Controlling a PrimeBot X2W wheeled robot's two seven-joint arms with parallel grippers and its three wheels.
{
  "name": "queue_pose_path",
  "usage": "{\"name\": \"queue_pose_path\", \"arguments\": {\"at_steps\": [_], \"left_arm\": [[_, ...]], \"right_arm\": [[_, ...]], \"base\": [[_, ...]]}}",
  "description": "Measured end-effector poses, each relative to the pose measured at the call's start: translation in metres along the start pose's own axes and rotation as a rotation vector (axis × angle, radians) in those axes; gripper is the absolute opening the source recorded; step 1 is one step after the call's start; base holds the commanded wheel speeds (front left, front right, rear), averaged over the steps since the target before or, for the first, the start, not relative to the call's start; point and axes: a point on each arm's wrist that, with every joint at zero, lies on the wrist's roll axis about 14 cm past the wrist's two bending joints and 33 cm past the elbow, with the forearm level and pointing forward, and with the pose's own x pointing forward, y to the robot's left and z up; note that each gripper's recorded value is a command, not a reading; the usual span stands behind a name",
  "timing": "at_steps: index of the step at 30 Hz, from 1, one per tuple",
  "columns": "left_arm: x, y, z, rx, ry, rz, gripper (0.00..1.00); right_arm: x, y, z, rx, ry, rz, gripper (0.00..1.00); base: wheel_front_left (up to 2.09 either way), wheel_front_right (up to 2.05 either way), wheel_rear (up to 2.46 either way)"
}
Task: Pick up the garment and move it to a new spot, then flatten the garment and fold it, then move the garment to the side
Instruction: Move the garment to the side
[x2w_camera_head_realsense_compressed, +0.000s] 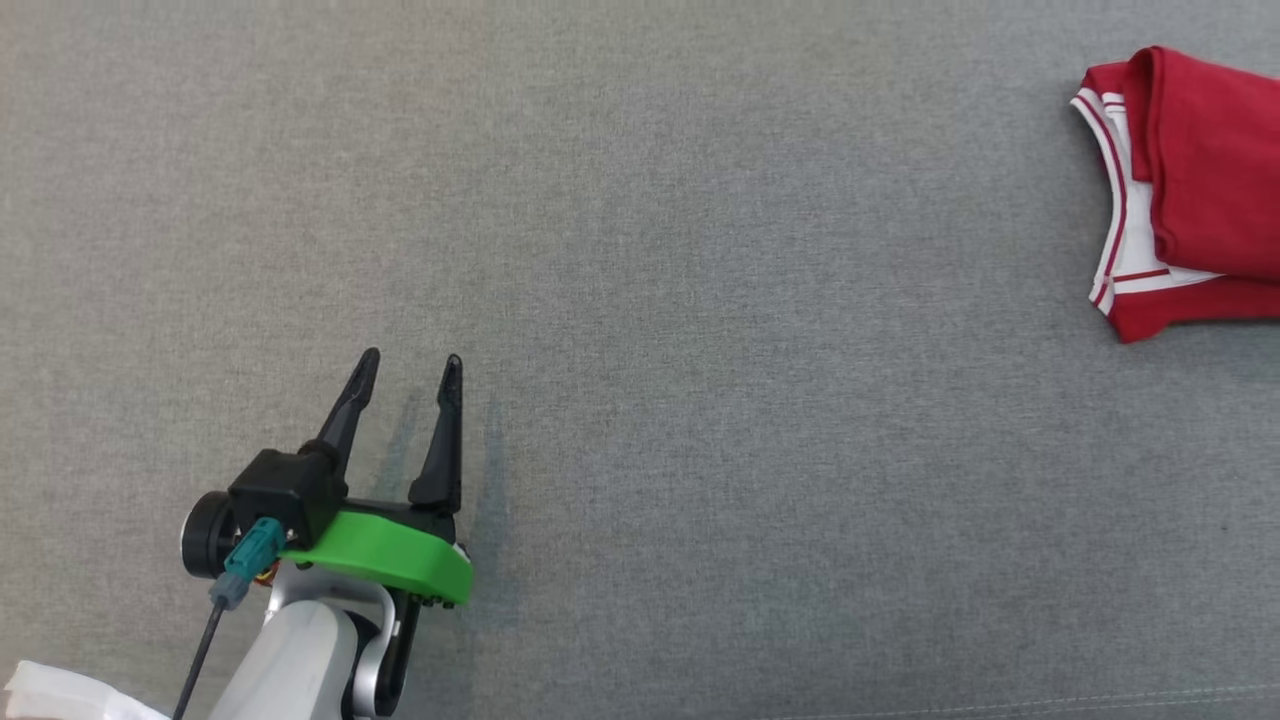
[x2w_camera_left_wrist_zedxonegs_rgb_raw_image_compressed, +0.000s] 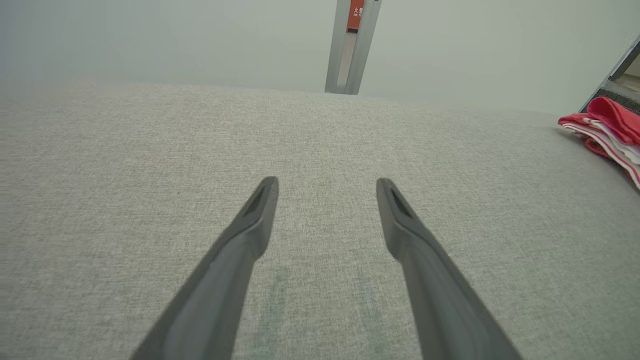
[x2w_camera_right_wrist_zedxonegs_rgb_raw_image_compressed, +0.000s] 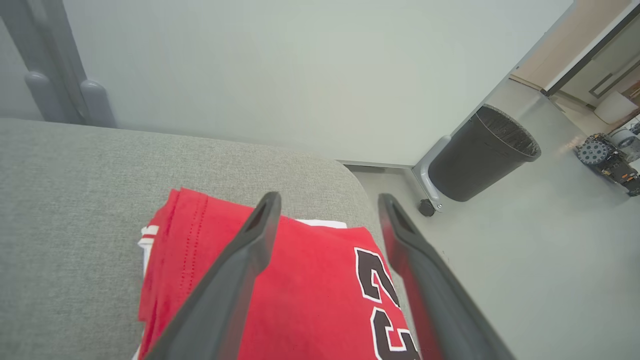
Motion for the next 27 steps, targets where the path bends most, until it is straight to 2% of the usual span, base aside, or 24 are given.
{"name": "queue_pose_path", "arguments": {"at_steps": [7,11,16,21,27], "left_arm": [[-0.004,0.004,0.025,0.003,-0.067,0.024,1.00],[-0.008,0.010,0.043,0.004,-0.113,0.054,1.00],[-0.018,0.013,0.061,-0.010,-0.165,0.089,1.00],[-0.037,0.020,0.060,-0.035,-0.169,0.144,1.00],[-0.061,0.022,0.054,-0.055,-0.167,0.182,1.00]], "right_arm": [[-0.019,0.021,0.050,0.053,-0.195,0.067,1.00],[-0.039,0.035,0.069,0.120,-0.297,0.109,1.00],[-0.070,0.061,0.075,0.207,-0.385,0.168,1.00],[-0.108,0.086,0.066,0.296,-0.430,0.208,1.00],[-0.154,0.120,0.046,0.323,-0.439,0.267,1.00]], "base": [[0.00,0.00,0.00],[0.00,0.00,0.00],[0.00,0.00,0.00],[0.00,0.00,0.00],[0.00,0.00,0.00]]}}
